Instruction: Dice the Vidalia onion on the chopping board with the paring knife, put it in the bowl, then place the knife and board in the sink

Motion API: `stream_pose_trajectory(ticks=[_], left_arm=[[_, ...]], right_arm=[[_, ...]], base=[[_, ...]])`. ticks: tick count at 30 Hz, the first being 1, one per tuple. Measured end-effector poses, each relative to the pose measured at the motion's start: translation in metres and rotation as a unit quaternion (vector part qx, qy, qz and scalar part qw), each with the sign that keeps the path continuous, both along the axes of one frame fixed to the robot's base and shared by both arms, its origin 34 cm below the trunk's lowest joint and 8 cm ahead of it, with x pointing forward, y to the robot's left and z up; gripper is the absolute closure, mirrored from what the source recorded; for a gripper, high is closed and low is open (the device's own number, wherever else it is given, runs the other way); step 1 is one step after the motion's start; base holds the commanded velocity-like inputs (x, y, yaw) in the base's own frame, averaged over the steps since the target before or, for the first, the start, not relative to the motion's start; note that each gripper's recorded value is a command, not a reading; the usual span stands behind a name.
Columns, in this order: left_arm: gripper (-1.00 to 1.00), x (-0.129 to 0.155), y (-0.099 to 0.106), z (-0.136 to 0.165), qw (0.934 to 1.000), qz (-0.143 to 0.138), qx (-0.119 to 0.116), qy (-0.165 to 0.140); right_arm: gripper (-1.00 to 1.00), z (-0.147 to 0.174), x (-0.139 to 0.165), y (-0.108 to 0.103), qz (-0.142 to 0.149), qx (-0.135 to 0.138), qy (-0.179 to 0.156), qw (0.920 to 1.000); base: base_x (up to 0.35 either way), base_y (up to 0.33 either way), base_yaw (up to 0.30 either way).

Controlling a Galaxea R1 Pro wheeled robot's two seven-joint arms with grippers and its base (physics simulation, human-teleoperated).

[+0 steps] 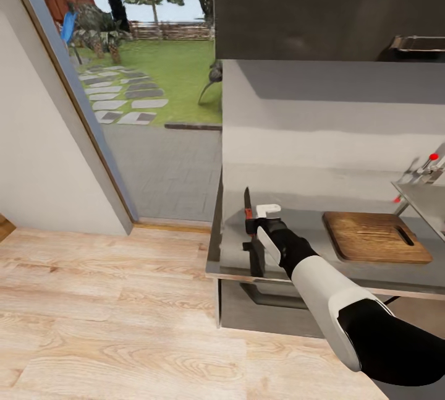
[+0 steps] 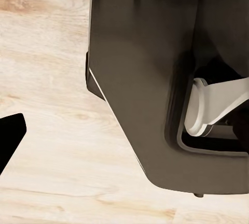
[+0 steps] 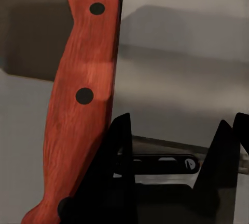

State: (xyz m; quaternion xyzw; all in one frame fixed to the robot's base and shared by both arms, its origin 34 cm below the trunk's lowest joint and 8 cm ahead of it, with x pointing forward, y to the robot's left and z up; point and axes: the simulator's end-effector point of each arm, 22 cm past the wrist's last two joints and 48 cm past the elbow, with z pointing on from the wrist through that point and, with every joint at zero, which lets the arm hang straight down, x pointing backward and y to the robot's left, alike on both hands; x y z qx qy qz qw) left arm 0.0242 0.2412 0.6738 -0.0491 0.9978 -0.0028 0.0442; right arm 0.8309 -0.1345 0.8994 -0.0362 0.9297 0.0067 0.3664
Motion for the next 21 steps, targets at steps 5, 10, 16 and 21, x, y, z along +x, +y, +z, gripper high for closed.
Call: stream_pose_trajectory(ticks=[5, 10, 16, 21], left_arm=[[-1.0, 0.0, 0.0, 0.0, 1.0, 0.0, 0.0, 0.0], [-1.0, 0.0, 0.0, 0.0, 1.0, 0.0, 0.0, 0.0], [-1.0, -0.0001, 0.0, 0.0, 1.0, 0.0, 0.0, 0.0], [-1.0, -0.0002, 0.0, 0.0, 1.0, 0.0, 0.0, 0.0]], right_arm=[[-1.0, 0.0, -0.0001, 0.0007, 0.0, 0.002, 0.0, 1.0], [-1.0, 0.0001, -0.0002, 0.0009, 0.0, 0.002, 0.0, 1.0], [-1.0, 0.0001, -0.0002, 0.0005, 0.0, 0.0, 0.0, 1.0], [-1.0, 0.0002, -0.0003, 0.0007, 0.0, 0.001, 0.0, 1.0]], base=[[0.0, 0.02, 0.0], [0.019, 0.053, 0.0], [0.078, 0.138, 0.0], [0.104, 0.077, 0.0]])
